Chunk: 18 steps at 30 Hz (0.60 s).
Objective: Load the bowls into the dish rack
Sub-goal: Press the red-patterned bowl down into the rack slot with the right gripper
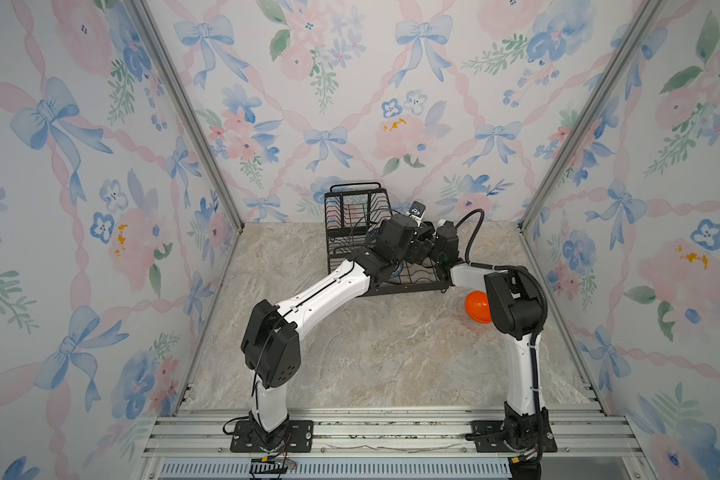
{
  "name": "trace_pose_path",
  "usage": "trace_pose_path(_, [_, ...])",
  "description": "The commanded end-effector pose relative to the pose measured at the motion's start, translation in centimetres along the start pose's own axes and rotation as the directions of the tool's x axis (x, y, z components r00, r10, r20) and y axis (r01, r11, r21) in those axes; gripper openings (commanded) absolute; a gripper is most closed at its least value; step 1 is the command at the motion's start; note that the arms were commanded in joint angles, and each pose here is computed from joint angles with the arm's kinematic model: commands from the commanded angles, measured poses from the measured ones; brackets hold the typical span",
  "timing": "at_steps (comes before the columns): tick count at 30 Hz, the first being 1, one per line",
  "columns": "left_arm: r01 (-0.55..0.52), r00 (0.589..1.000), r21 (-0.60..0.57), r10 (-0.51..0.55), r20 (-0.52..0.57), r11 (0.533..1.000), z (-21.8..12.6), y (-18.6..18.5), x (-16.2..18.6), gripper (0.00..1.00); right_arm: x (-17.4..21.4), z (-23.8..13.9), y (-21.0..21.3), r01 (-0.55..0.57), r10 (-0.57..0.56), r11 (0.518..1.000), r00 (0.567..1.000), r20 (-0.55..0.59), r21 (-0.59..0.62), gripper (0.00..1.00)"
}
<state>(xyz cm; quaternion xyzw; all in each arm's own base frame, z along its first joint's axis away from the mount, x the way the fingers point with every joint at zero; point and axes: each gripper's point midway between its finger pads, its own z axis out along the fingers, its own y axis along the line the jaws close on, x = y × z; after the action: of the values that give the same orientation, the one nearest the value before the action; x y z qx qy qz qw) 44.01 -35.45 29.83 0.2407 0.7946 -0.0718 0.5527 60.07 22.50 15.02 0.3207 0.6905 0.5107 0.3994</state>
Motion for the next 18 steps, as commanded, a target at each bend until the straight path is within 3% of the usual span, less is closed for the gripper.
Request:
trace_pose_path(1, [0.001, 1.000, -0.022, -0.001, -0.023, 1.000, -0.5, 1.0, 0.5, 0.98, 0.8, -0.3, -0.1, -0.002, 0.002, 1.000, 1.000, 0.009, -0.008, 0.00])
trace_pose_path(18, [0.008, 1.000, -0.014, -0.009, -0.027, 1.000, -0.6, 0.8, 0.7, 0.98, 0.1, -1.5, -0.3, -0.023, 0.023, 1.000, 0.999, 0.033, 0.001, 0.00])
